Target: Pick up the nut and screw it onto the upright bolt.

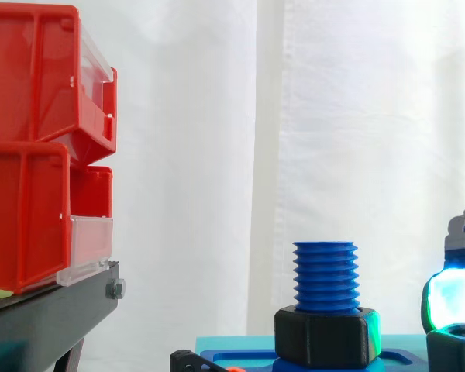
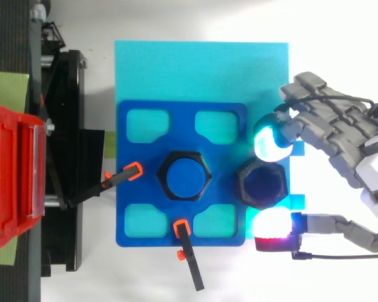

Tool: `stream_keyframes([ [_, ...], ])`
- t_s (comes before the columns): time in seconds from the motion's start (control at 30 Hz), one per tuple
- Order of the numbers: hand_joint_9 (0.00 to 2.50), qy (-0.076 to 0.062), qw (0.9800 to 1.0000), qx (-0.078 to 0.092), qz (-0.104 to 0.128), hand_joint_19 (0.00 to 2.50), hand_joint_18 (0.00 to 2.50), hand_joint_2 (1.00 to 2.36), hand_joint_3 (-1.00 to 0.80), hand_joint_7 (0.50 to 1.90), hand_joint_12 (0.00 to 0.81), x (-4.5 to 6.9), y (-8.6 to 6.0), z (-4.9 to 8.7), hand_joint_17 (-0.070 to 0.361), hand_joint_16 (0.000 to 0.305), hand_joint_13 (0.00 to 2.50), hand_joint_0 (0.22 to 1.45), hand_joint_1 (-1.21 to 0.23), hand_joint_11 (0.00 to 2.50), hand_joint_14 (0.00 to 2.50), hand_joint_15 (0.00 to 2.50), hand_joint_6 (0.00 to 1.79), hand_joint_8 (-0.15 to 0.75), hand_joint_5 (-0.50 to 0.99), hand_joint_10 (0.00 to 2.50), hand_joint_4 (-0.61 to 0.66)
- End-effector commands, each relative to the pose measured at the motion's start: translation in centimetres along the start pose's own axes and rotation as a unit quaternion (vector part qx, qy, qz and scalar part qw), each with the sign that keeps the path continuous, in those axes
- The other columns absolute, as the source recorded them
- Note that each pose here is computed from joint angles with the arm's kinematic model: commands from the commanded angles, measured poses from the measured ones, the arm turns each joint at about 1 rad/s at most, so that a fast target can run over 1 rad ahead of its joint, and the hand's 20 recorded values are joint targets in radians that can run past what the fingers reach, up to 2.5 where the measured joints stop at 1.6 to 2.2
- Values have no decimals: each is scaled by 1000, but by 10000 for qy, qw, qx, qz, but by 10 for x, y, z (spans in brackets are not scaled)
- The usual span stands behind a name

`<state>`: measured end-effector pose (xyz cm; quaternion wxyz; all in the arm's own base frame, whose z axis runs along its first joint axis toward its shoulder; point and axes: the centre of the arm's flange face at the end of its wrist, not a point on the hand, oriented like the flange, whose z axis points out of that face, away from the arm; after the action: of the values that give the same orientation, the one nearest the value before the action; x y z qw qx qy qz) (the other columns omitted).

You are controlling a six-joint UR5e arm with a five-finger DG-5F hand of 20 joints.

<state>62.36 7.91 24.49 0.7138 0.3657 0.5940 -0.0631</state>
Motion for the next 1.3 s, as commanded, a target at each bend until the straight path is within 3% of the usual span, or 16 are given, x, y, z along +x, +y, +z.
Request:
stream_keyframes([
  [0.0,486,101,9999,47,-129,231,518,1000,-500,1306,408,-7,4,0,131,58,311,513,-785,152,0,0,529,334,-175,4,354],
  [0.1,484,195,9996,102,-151,231,517,1000,-500,1304,408,-13,5,2,131,58,311,513,-781,152,0,0,530,335,-175,5,354],
  [0.23,482,252,9995,124,108,223,518,1000,-500,1306,408,-18,7,3,131,58,311,511,-785,142,0,0,530,336,-175,5,350],
  [0.3,482,319,9991,80,248,229,518,1000,-500,1305,408,-20,8,2,131,58,311,512,-782,144,0,0,530,335,-175,4,350],
  [0.43,481,437,9987,-81,266,231,518,1000,-500,1310,408,-31,11,3,131,58,311,512,-778,144,0,0,529,335,-173,4,352],
  [0.77,476,418,9985,-210,281,230,517,1000,-500,1311,409,-53,14,9,131,58,311,510,-775,142,0,0,529,334,-173,4,353],
  [0.83,477,407,9982,-322,306,230,518,1000,-500,1310,408,-66,18,13,131,58,310,509,-776,149,0,0,529,334,-173,5,350],
  [0.9,476,411,9980,-372,302,234,516,1000,-500,1312,408,-70,20,16,131,58,310,511,-774,156,0,0,529,336,-173,5,352],
  [1.0,477,408,9973,-522,315,231,517,1000,-500,1311,408,-84,30,27,131,58,309,510,-772,149,0,0,529,335,-173,4,347],
  [1.1,477,510,9968,-582,190,230,517,1000,-500,1312,408,-98,31,37,131,58,308,510,-772,142,0,0,529,334,-173,4,349],
  [1.27,476,480,9964,-649,265,230,518,1000,-500,1310,408,-117,37,52,131,58,308,510,-771,149,0,0,529,335,-173,4,351],
])
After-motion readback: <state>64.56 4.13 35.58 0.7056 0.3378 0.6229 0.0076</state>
